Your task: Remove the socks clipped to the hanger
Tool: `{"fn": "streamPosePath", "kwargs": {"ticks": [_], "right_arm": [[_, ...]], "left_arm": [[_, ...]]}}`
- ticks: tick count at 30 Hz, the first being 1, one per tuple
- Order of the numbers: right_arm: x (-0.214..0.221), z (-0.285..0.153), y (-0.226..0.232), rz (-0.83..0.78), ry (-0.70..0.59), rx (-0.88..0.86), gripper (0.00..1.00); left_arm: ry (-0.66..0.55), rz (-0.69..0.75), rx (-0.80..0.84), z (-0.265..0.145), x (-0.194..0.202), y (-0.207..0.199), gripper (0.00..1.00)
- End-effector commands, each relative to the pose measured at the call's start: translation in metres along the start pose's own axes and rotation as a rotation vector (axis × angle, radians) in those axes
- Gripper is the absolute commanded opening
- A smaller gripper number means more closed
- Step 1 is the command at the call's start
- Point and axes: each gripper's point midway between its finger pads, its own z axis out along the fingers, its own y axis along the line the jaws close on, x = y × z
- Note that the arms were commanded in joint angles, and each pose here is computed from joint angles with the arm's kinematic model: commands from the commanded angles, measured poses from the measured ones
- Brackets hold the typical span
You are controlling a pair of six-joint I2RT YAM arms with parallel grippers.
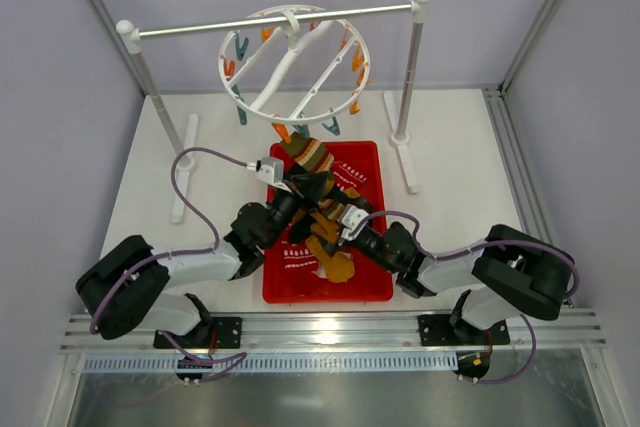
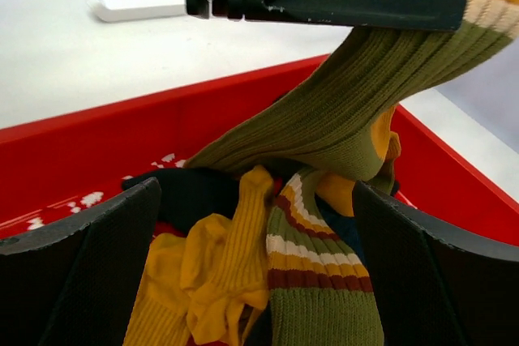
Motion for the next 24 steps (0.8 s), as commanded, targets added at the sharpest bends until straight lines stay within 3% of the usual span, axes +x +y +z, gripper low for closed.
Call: {"fn": "streamPosePath", "kwargs": {"ticks": [1,9,24], "right_arm": [[-0.078,0.012,-0.036,-0.016,-0.305,0.174,1.00],[-0.077,0.038,-0.047,-0.056,-0.305,0.251,1.00],[-0.113,0.026,-0.044,0.020,-0.411,0.207,1.00]], "left_arm": [[-0.074,-0.052,0.071,0.008,-0.021,-0.024,0.00],[-0.058,-0.086,0.119,0.005,-0.015,-0.036,0.00],[-0.085,-0.072,0.100,-0.010,-0.020,-0.027,0.00]]}}
